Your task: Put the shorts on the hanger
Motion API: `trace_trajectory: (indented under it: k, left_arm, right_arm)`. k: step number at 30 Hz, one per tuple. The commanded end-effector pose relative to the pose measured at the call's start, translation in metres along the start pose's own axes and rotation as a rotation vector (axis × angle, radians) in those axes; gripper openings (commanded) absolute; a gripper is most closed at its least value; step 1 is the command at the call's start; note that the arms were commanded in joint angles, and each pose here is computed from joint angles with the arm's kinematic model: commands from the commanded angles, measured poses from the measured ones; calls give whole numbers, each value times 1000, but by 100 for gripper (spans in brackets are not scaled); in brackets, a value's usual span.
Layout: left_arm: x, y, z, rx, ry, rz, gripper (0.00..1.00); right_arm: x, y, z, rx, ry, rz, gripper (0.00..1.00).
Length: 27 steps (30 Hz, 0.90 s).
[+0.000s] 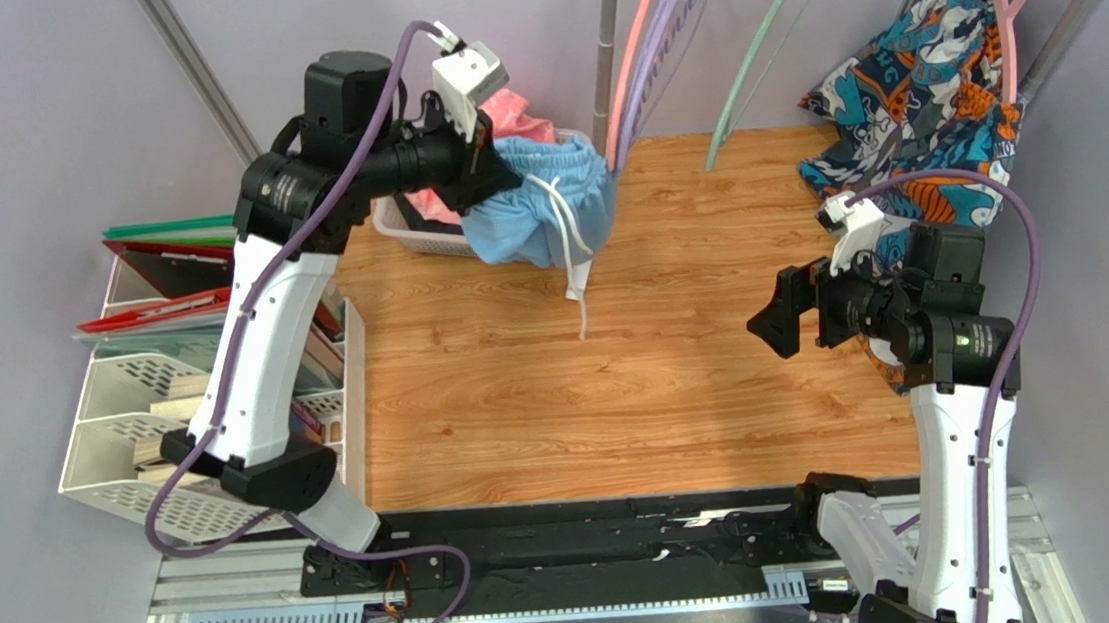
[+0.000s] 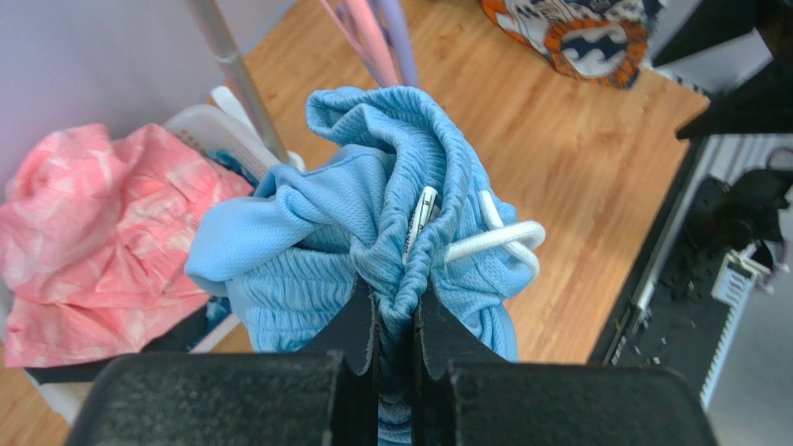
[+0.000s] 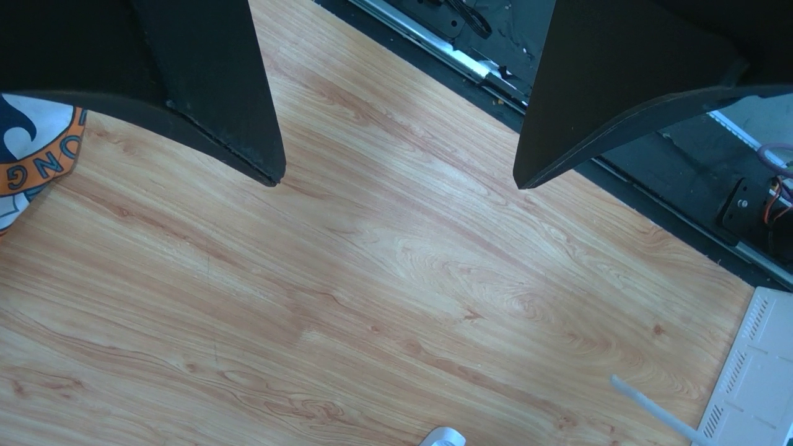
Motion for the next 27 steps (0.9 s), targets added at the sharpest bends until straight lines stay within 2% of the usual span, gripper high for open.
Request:
trace_trajectory:
  k: [1,3,6,11,21,23,27]
  left_arm:
    - [-5,-16,-21,-63,80,-28,0]
    - [-21,-4,-21,-76,48,26,0]
    - [-24,3,-34,-169,-8,37,0]
    - [-4,-3,-58,-241,42,-74,0]
    - [55,-41,-77,-240,104,-308,0]
    - [56,-41,-76,-226,114,-315,0]
    - [35,-18,-67,-206,100,-227,0]
  right_arm:
    - [5,-6,5,41,-50,-5,100]
    - [3,-4,4,52,-43,14,100]
    - [2,-1,3,66,-29,32,100]
    - [3,-1,2,62,-29,32,100]
    - [4,-1,2,64,-25,42,100]
    - [4,0,2,70,-20,44,100]
    - [4,0,2,74,-14,47,100]
Point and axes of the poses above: each gripper's point midway between its finger pads, its own y axis out along the fingers, its own z axis along the line the jaws close on, x = y × z, the point moved 10 cm from there along -y, back along the fingers, and after that the axes turned 5 degrees about -y, right-handed, at the moved point
